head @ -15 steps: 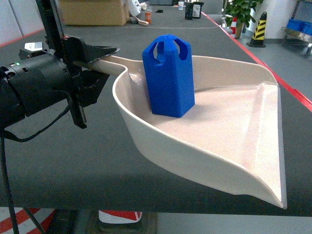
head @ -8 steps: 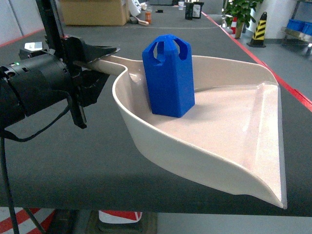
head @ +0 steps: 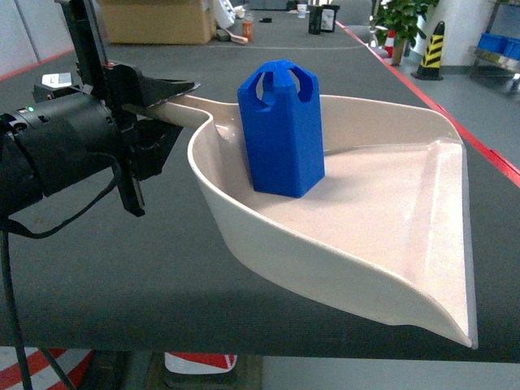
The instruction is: Place part in tray to right shelf
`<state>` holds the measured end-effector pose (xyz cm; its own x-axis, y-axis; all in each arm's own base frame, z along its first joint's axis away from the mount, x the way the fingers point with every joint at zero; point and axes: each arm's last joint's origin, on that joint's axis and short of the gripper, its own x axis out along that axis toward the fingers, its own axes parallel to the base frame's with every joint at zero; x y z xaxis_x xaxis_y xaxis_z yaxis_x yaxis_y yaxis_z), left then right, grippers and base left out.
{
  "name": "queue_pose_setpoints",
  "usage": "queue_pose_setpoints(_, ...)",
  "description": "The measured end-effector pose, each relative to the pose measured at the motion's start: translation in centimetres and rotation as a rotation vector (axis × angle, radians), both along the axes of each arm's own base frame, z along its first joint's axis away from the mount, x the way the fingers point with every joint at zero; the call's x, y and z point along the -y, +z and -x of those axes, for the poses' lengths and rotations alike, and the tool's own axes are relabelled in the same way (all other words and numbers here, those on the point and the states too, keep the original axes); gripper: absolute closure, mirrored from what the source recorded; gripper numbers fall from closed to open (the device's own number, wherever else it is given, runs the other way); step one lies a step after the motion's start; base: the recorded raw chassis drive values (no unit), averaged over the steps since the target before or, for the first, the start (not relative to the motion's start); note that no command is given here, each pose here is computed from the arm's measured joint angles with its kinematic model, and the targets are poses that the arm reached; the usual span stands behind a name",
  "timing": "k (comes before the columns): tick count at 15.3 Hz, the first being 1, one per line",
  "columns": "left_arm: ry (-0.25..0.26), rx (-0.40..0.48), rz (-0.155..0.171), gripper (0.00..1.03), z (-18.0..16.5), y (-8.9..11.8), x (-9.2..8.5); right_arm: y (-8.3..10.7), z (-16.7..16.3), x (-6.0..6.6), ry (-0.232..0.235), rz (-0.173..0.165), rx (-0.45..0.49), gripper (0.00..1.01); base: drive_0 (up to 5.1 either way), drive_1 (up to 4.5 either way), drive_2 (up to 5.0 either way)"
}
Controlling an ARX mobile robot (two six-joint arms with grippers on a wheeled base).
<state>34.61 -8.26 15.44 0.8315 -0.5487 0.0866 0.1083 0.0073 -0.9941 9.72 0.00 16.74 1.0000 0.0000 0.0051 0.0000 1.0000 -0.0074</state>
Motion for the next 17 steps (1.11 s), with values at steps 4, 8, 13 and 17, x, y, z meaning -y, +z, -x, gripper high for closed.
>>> queue_pose_setpoints(4, 0.000, 0.000, 0.000, 0.88, 0.00, 0.00, 0.00, 0.00, 0.00, 0.00, 0.000, 0.000, 0.000, 0.99, 0.0, 0.00, 0.0)
queue_pose_setpoints(8, 0.000, 0.000, 0.000, 0.88, 0.00, 0.00, 0.00, 0.00, 0.00, 0.00, 0.000, 0.000, 0.000, 0.66, 0.0, 0.00, 0.0)
queue_pose_setpoints(13, 0.003, -0.001, 0.000, 0.88, -0.02, 0.00, -0.09, 0.00, 0.00, 0.00, 0.001, 0.000, 0.000, 0.02, 3.8, -2.48, -1.6)
queue_pose_setpoints(17, 0.001, -0.004, -0.001, 0.88, -0.02, -0.08, -0.04, 0.00, 0.00, 0.00, 0.000, 0.000, 0.000, 0.03, 4.6, -3.83, -1.0)
